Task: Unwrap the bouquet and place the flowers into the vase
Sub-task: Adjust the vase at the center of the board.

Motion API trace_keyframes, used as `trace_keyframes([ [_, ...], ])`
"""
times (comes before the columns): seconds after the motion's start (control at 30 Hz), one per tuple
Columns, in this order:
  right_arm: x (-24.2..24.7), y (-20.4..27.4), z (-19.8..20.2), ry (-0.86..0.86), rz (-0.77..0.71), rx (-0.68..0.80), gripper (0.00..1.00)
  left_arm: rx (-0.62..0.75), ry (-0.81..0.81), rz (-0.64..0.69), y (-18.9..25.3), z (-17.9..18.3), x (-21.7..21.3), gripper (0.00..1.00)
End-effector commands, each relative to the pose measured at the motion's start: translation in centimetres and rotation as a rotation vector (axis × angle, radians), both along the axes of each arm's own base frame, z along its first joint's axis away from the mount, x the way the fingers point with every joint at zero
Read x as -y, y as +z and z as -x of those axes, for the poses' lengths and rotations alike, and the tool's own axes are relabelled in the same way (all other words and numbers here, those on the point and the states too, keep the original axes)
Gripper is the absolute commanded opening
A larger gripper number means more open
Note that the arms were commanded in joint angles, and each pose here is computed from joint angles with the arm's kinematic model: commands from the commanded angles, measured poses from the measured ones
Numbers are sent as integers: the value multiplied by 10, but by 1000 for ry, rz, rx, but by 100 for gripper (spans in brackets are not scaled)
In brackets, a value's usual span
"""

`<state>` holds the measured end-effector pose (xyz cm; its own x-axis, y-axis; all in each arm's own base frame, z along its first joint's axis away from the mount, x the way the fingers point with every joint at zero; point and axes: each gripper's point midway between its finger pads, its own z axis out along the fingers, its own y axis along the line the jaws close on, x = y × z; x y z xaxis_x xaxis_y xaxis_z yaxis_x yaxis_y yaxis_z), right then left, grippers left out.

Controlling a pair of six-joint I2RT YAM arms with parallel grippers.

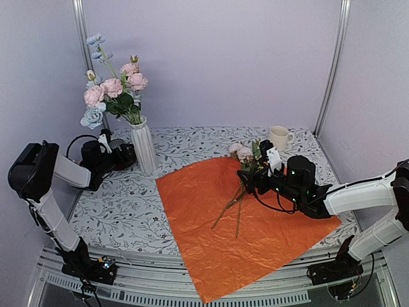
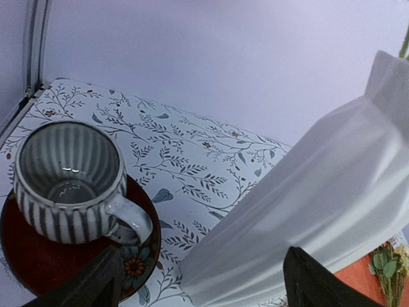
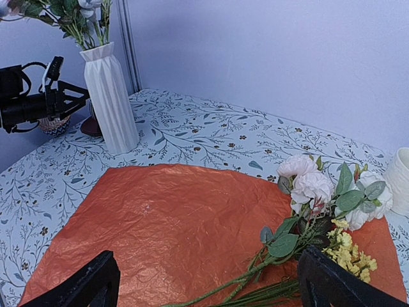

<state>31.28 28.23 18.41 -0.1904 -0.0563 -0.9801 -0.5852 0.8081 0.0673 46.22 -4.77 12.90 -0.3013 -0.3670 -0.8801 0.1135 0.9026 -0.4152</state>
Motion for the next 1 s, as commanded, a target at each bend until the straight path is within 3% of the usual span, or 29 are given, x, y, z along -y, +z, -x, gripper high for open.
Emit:
trace_keyframes([
  [0.0, -2, 9, -3, -1, -15, 14, 99, -8, 31, 24, -1, -4, -11, 89],
  [0.2, 4, 5, -8, -45, -9, 2, 99, -22, 27, 67, 1, 9, -9, 90],
  [0.43, 21, -4, -12, -151, -35, -71, 99, -77, -38, 166, -1, 60, 11, 91],
  [0.63, 35, -19, -6, -258, -138, -280, 100, -209, -135, 176, -13, 105, 36, 94],
  [0.77, 46, -48, 4, -371, -194, -507, 78, -264, -187, 170, -15, 127, 44, 94],
  [0.97, 34, -90, 17, -476, -209, -827, 59, -248, -288, 176, -10, 151, 62, 97],
])
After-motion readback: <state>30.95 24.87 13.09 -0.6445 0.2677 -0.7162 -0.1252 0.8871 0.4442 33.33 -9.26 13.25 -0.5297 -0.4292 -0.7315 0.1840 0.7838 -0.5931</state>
